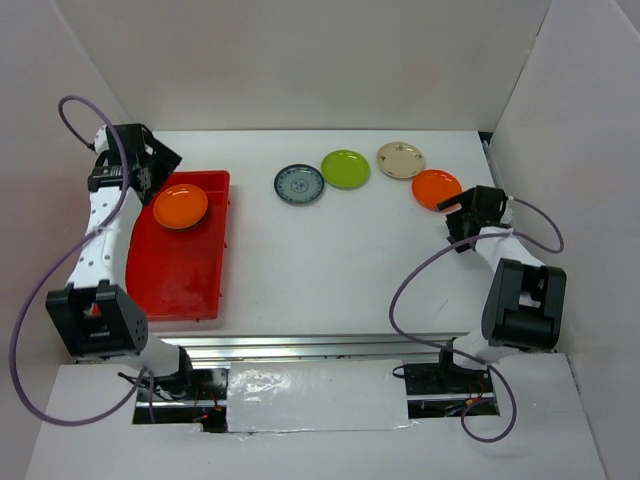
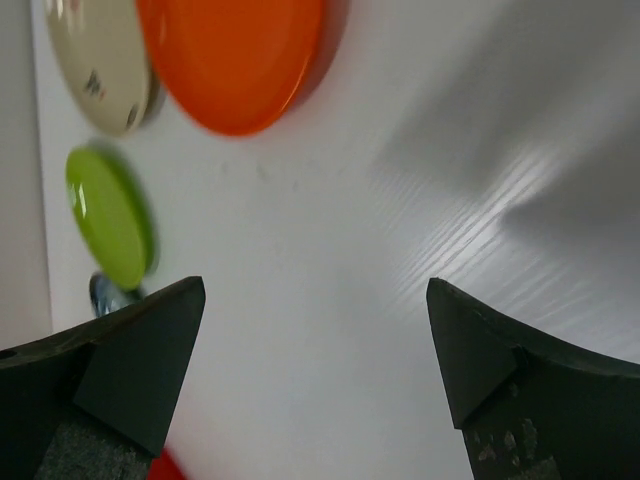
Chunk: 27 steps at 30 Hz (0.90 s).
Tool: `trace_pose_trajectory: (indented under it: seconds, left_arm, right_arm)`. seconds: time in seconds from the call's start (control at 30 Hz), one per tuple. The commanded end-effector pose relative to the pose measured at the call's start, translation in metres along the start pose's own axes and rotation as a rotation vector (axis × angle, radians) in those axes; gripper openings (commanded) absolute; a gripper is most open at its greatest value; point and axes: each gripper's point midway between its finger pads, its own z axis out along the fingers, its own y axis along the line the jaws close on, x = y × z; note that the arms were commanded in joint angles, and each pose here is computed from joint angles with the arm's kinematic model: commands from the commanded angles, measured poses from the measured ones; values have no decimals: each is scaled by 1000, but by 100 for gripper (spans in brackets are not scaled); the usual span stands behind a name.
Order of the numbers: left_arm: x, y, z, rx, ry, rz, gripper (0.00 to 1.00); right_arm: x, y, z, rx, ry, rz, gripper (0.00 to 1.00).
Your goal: Place the plates into the plastic bin on the countertop
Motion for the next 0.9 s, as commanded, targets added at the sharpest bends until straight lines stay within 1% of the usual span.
trace_pose_trajectory:
  seconds: [0.0,0.07,0.1,0.13,0.17,0.2,0.27,0.3,0.33,0.47,0.57,0.6,0.63,0.67,0.73,0.77,0.83,0.87]
  left_arm:
    - [10,5,-46,25,34,151,99]
    - [30,1,-59,105,102,228,99]
    - [39,-2,-65,141,126,255,99]
    - [45,-2,-67,167,144,285,99]
    - [58,3,-73,201,184,288,99]
    - [63,2,-76,234,195,295,99]
    - [67,2,-82,290,190,307,99]
    - [75,5,-82,302,214,315,99]
    - [76,7,-83,307,218,333,99]
    - [76,10,-85,296,231,355,99]
    - [74,8,-85,314,224,347,99]
    - [73,6,-85,323,224,344,99]
    - [75,6,-84,329,232,344,99]
    - [76,7,-82,328,235,343,99]
    - [77,10,-77,324,246,335,99]
    - [75,13,-73,317,247,321,99]
    - [76,14,-70,334,269,307,99]
    - [73,16,-69,336,266,300,99]
  right_arm:
    - [-54,-11,14,139,-162,64,100]
    - [-58,-10,26,153,-126,60,100]
    - [-68,2,30,134,-127,61,100]
    - [-70,-9,44,166,-104,77,99]
    - [-72,-9,51,164,-98,76,97]
    - [-74,-4,63,152,-74,75,94]
    - [-80,-4,75,158,-56,76,92]
    - [-84,-3,87,161,-40,81,90]
    - [-82,0,91,150,-11,87,88]
    - [-84,-3,109,163,35,111,80]
    - [-84,-3,118,170,47,111,68]
    - [-84,-4,122,173,54,111,62]
    - [-82,-4,123,170,66,106,58]
    - [-82,0,125,155,77,107,51]
    - [-79,-1,126,149,87,107,46]
    - [-81,-1,126,141,82,109,37]
    - [-80,-1,128,139,91,110,31]
    - [-80,2,128,135,95,109,18]
